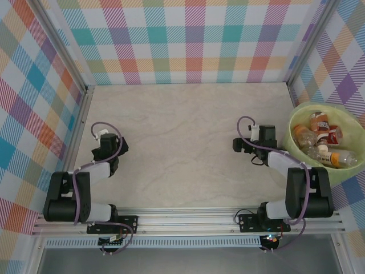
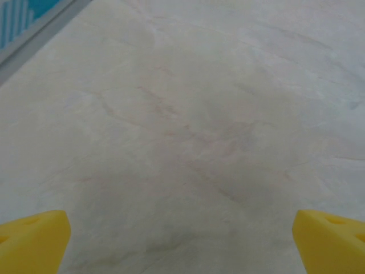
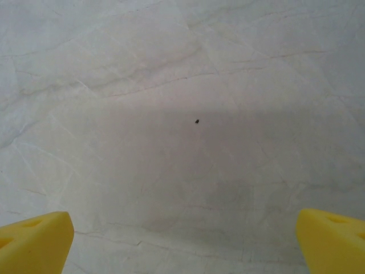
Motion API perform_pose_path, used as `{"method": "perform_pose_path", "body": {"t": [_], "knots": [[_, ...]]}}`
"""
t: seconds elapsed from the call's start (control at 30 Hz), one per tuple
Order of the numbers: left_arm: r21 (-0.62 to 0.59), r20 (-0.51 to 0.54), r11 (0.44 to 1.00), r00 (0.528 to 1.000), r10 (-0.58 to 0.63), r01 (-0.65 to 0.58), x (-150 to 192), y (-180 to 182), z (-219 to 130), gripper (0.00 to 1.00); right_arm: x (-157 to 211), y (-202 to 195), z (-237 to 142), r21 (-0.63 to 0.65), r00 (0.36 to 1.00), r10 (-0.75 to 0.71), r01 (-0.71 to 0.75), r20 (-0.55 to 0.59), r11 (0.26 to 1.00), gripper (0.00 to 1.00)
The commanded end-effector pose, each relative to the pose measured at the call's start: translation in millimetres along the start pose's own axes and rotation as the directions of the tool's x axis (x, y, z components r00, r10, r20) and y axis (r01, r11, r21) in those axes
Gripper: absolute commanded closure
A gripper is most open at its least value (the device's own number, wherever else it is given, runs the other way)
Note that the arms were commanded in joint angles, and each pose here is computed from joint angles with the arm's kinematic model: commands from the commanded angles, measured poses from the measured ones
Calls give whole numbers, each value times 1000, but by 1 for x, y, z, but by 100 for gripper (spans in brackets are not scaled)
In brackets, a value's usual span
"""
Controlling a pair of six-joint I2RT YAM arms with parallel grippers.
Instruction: Put the plastic bottles in the bin
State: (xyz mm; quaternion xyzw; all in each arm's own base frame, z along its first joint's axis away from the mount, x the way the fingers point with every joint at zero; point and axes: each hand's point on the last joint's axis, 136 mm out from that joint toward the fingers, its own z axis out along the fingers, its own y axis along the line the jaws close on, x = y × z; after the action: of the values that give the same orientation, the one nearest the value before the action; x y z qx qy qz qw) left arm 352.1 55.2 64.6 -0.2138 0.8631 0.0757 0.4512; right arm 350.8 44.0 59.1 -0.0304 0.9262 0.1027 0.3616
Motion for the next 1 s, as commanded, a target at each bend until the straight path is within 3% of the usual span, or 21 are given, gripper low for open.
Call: {"method": "perform_pose_path", "body": {"t": [0.0, 0.1, 0.23, 0.3, 0.37, 0.53, 0.63, 0.97], "knots": [[162, 162, 986, 987, 7, -33, -43, -34, 3, 0, -39, 7, 2, -42, 986, -67, 74, 152, 996, 0], [211, 170, 975, 985, 30, -66, -37, -43, 3, 0, -49, 6, 4, -36, 974, -82, 92, 211, 995, 0], [288, 262, 948, 963, 58, -136, -27, -56, -8, 0, -60, 10, 1, -50, 951, -94, 114, 294, 992, 0], [266, 301, 951, 951, 74, -158, -22, -59, -2, 0, -62, 9, -1, -39, 944, -104, 122, 312, 992, 0], [177, 223, 973, 969, 104, -146, -22, -54, 6, 0, -62, 8, -5, -22, 924, -127, 145, 360, 989, 0], [162, 246, 972, 961, 130, -173, -21, -59, 4, 0, -54, -3, 2, 21, 885, -120, 123, 450, 992, 0], [162, 247, 971, 960, 130, -174, -21, -59, 4, 0, -56, -15, 3, 21, 901, -64, 61, 428, 998, 0], [165, 244, 970, 961, 132, -176, -21, -60, 4, 0, -56, -15, 3, 21, 903, -65, 61, 426, 998, 0]]}}
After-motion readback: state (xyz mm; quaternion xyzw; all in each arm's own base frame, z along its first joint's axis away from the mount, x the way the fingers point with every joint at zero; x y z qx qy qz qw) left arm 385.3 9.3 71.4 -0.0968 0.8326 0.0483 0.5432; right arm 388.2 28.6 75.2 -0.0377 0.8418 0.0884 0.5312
